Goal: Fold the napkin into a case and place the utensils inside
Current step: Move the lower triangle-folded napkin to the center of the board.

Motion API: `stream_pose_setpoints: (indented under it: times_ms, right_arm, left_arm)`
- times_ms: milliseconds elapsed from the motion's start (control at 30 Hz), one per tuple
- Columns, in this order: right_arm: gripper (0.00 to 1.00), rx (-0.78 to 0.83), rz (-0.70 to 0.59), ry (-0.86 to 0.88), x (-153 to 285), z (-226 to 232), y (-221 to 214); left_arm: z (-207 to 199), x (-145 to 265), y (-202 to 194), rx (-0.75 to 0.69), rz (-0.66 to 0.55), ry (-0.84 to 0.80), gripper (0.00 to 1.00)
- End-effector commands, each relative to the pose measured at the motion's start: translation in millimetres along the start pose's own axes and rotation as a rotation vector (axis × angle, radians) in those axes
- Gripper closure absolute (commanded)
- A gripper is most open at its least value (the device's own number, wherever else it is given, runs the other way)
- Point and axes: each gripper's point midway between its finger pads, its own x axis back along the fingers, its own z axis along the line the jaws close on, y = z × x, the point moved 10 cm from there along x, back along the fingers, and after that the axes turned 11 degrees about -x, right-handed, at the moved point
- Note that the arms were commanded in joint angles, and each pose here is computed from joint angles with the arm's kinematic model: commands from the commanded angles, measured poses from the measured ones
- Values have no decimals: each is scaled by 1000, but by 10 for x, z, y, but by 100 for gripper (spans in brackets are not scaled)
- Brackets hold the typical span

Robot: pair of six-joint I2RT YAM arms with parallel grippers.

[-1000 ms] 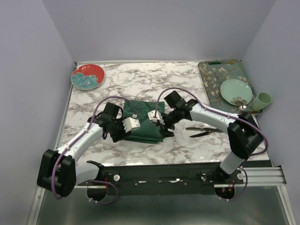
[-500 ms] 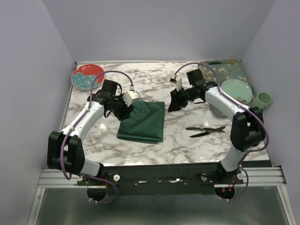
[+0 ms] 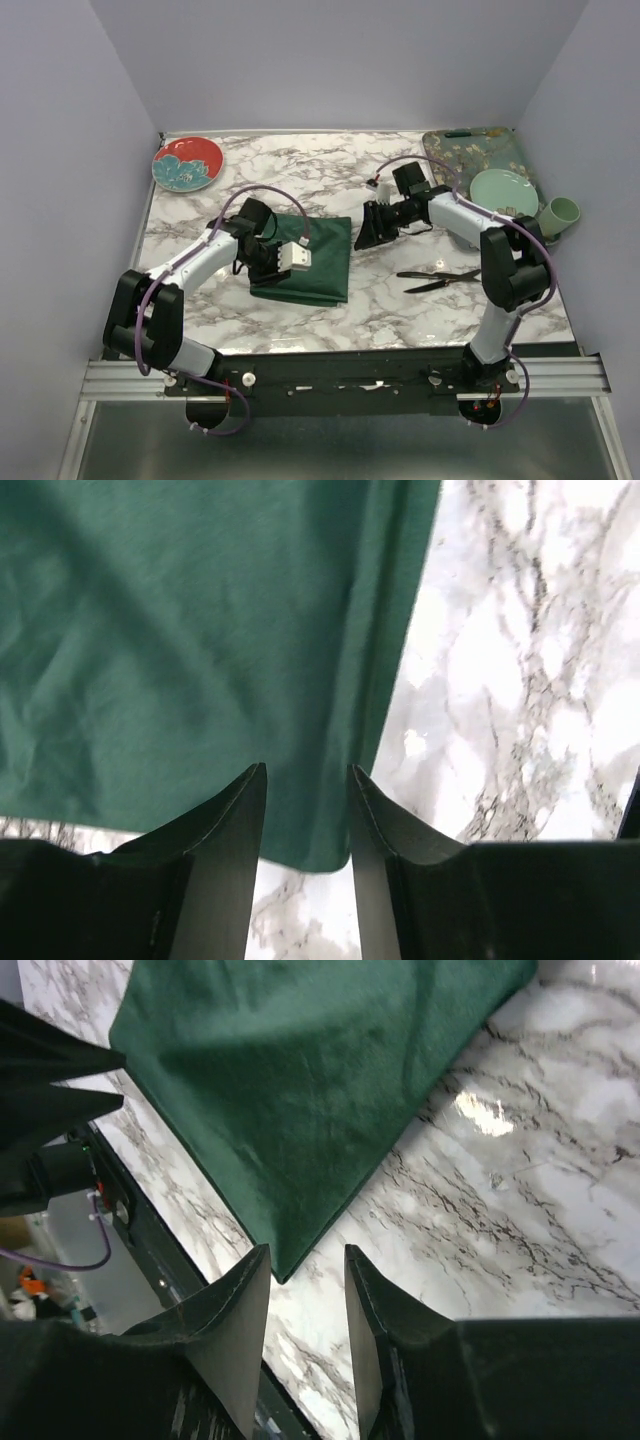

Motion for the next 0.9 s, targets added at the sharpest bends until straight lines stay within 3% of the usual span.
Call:
stream_pose_setpoints:
  times_ms: [0,233,467,800,867]
  right_arm:
    - [57,-123,58,40,-168,-103,-121]
    - [57,-176,86,67,-284,-168,-147]
    - [57,-187,128,58,-585,-224,-64]
    - [82,-156,72,59,-837,-260,322]
    - [82,-130,54,56,-859,-253,413]
  left_arm:
    - [-141,-138,79,-128,0,4,55]
    - [-295,-333,101,-156,34,23,55]
    - [-322,-461,43,-108,76,57,66]
    - [-233,-520,78,54,87,105,75]
    - [-163,-555,99,81,90,116,75]
